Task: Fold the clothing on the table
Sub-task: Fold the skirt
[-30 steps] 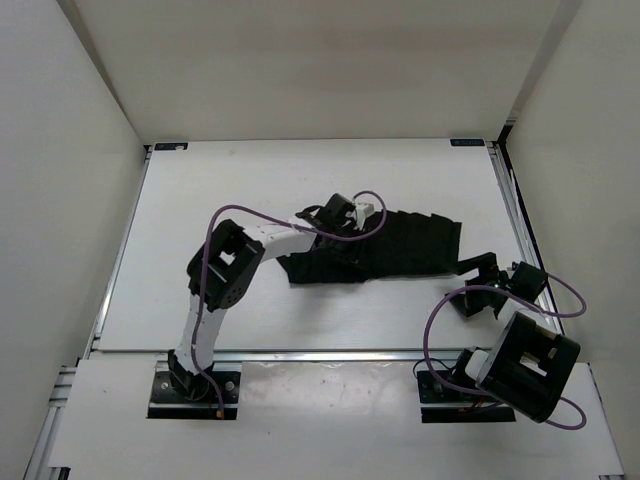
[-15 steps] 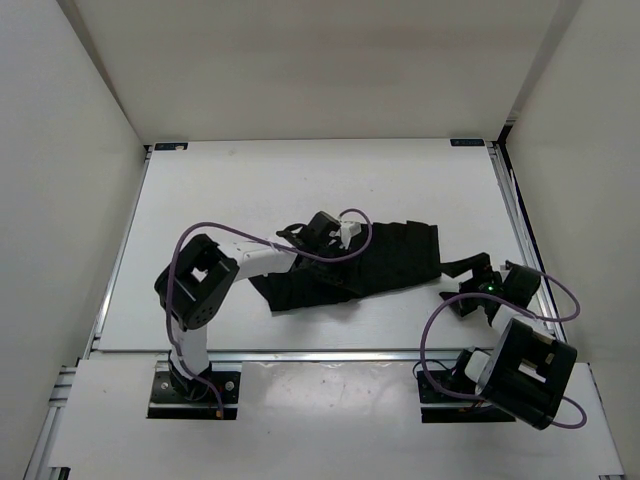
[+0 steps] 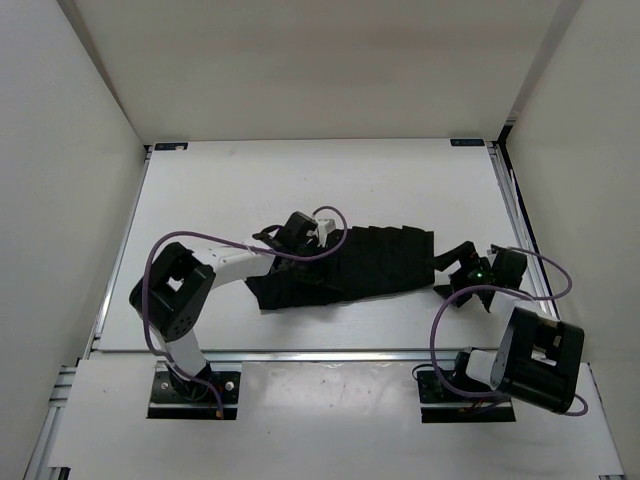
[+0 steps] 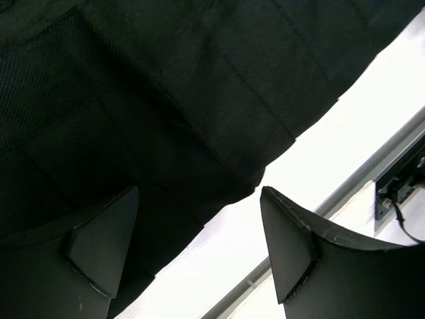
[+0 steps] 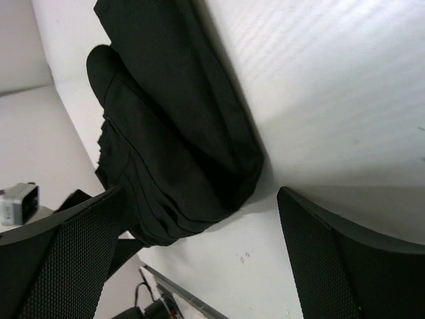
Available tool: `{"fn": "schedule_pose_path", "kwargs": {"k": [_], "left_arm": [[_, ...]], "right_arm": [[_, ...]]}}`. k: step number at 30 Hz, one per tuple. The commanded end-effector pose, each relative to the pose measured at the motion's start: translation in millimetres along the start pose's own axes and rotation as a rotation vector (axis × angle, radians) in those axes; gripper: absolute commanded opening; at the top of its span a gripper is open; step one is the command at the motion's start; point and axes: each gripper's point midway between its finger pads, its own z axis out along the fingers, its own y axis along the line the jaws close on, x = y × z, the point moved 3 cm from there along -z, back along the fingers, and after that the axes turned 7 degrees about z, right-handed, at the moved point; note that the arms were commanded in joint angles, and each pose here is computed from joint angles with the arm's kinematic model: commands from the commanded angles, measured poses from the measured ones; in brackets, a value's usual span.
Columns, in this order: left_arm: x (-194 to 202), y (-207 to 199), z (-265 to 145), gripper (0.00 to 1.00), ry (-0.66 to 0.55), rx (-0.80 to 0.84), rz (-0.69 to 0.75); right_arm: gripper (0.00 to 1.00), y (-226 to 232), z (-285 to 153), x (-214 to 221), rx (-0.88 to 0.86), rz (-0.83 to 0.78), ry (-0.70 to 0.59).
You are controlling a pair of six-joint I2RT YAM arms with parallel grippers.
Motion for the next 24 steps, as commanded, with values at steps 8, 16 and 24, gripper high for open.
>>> {"fn": "schedule_pose_path", "kwargs": {"k": [8, 16, 24], "left_arm": [[-35, -8, -25, 0.84, -0.176, 0.029, -0.05], [-21, 2, -12, 0.84, -0.121, 0.037, -0.075], [-14, 14, 6, 0.84, -0.061, 0.025, -0.095]], "right_arm": [[0.99, -19, 20, 21, 0.114, -0.059, 0.089], [0.99, -11, 50, 36, 0.073, -0.054, 0.201], [0.95, 9, 68, 48, 0.027, -0.108, 0.278]]}}
